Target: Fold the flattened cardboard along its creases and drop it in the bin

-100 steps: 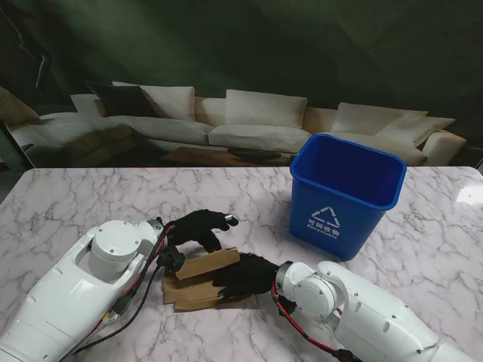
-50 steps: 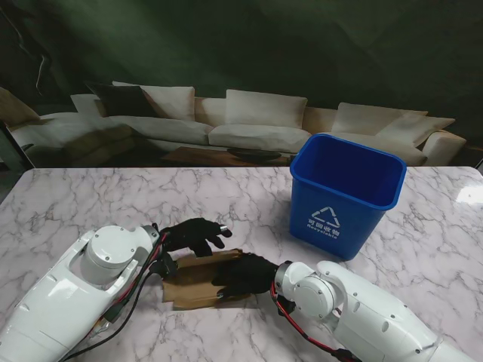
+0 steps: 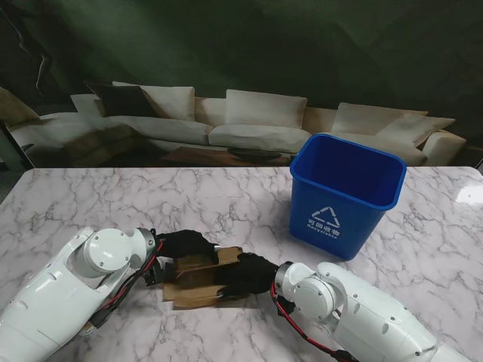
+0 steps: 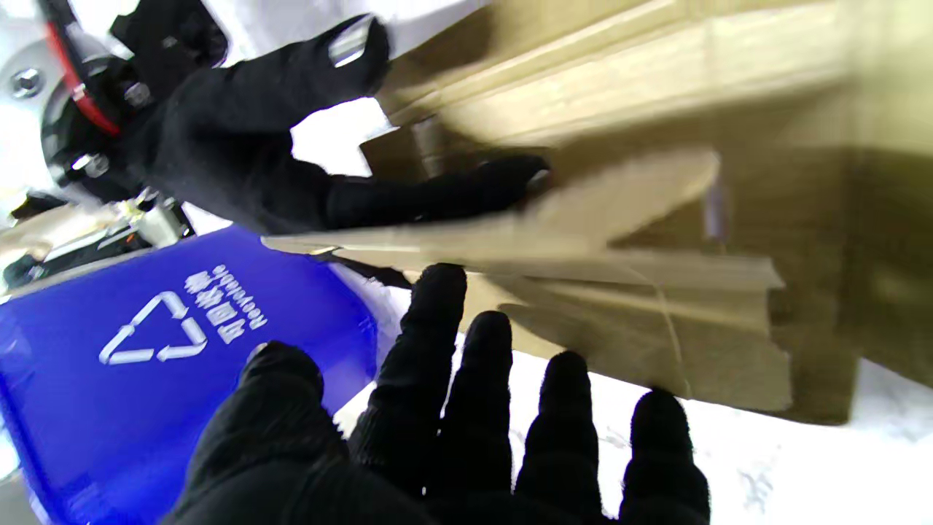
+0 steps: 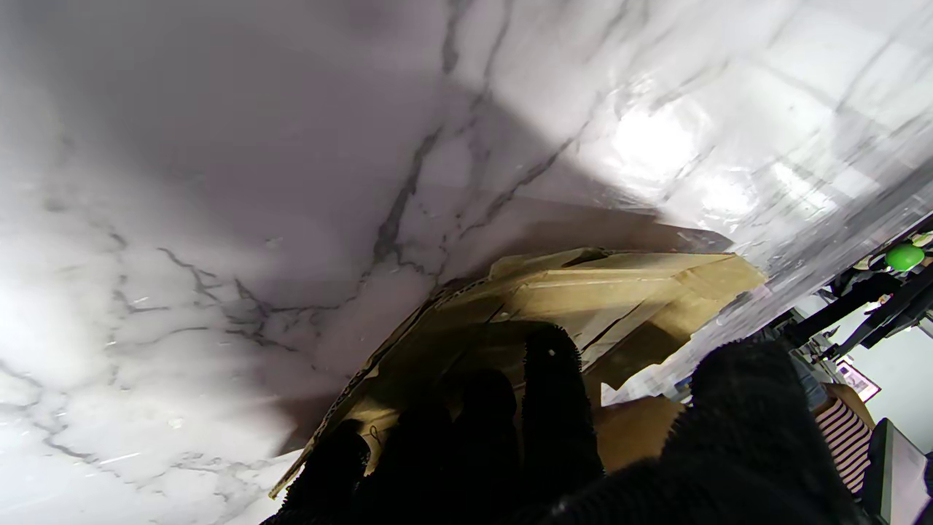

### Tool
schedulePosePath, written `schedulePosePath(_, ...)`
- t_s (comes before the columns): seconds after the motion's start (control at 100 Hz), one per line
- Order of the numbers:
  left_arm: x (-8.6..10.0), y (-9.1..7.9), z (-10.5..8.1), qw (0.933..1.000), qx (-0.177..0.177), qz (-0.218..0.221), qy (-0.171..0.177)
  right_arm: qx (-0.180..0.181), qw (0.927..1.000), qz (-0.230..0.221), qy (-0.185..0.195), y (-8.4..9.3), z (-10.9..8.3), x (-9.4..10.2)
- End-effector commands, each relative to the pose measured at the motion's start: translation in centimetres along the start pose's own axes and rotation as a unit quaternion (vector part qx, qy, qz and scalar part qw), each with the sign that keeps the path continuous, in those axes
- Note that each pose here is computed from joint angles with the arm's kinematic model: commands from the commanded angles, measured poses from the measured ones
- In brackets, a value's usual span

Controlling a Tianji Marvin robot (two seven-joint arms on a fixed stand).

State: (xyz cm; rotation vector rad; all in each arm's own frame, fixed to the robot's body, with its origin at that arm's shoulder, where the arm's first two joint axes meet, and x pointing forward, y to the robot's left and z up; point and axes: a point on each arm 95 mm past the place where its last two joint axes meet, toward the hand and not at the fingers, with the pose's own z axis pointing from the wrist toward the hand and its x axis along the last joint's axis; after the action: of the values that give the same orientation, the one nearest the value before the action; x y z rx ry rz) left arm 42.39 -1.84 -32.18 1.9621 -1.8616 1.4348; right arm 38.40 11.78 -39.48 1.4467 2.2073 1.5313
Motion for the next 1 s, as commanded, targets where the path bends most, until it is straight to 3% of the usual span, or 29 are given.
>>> schedulePosePath(0.0, -0.9, 0.5, 0.1, 0.9993, -0.022, 0.022, -0.019, 0.033, 0.9987, 0.009, -0.038, -2.7, -0.6, -2.3)
schedulePosePath(0.22, -1.4, 0.4, 0.5, 0.9894, -0.055, 0.120, -0.061, 0.012, 0.9990, 0.021, -0.038, -2.2, -1.1, -2.3)
schedulePosePath(0.68, -2.1, 0.3, 2.0, 0.9684, -0.100, 0.197, -0.116, -0.053, 0.9969, 0.053, -0.024, -0.6, -2.6, -2.1)
schedulePosePath(0.88, -2.1, 0.1, 1.8, 0.9621, -0.098, 0.223, -0.122, -0.017, 0.9985, 0.049, -0.017, -0.7, -2.8, -2.2)
schedulePosePath(0.99, -2.0, -0.1, 1.7, 0.9587, -0.093, 0.239, -0.123, -0.020, 0.9986, 0.048, -0.006, -0.7, -2.8, -2.2)
